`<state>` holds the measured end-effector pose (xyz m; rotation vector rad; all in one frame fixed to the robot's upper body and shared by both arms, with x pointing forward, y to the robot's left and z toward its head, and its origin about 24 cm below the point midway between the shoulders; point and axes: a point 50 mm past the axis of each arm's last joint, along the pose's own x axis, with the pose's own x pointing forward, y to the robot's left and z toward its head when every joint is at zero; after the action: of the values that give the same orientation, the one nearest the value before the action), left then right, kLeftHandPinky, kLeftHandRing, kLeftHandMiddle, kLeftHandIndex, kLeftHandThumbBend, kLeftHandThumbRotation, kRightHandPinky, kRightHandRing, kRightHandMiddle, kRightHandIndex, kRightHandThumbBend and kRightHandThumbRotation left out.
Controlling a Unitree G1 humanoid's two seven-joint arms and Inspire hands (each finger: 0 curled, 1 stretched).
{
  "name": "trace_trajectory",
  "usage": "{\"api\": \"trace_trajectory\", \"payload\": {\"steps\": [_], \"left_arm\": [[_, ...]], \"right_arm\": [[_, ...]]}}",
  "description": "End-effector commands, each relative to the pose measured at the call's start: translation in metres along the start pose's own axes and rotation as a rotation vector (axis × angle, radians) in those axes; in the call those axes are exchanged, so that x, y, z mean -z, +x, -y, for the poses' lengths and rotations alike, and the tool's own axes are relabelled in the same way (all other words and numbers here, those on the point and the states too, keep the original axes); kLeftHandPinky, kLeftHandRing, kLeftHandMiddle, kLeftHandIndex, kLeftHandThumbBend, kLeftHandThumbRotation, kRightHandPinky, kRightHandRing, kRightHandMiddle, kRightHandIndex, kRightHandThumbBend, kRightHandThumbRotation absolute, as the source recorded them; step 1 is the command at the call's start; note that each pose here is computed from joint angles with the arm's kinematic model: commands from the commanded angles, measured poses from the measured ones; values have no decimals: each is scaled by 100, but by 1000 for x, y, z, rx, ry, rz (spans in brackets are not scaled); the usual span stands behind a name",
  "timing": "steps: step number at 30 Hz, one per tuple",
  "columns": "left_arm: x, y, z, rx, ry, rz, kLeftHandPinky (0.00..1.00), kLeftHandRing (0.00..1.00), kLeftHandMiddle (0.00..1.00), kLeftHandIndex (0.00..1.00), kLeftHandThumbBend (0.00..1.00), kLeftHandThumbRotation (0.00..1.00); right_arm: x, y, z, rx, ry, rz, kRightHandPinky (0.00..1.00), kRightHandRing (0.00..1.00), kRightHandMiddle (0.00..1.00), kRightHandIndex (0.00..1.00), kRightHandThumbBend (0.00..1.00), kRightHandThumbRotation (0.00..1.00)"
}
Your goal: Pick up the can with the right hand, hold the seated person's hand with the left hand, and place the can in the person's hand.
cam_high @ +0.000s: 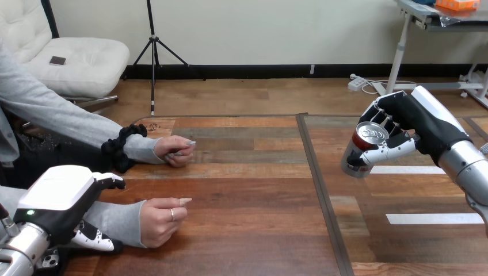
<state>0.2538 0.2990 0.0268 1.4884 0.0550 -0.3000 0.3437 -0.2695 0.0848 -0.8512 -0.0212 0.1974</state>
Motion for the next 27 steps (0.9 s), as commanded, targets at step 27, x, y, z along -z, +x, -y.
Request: {"api": "trace_trajectory", "payload": {"steps": [27], "left_arm": [[9, 0, -25, 75, -153, -44, 60, 72, 76, 76, 100, 0]], "right_arm": [[-30, 12, 27, 80, -10, 121, 27, 31, 36, 40, 90, 0]]}}
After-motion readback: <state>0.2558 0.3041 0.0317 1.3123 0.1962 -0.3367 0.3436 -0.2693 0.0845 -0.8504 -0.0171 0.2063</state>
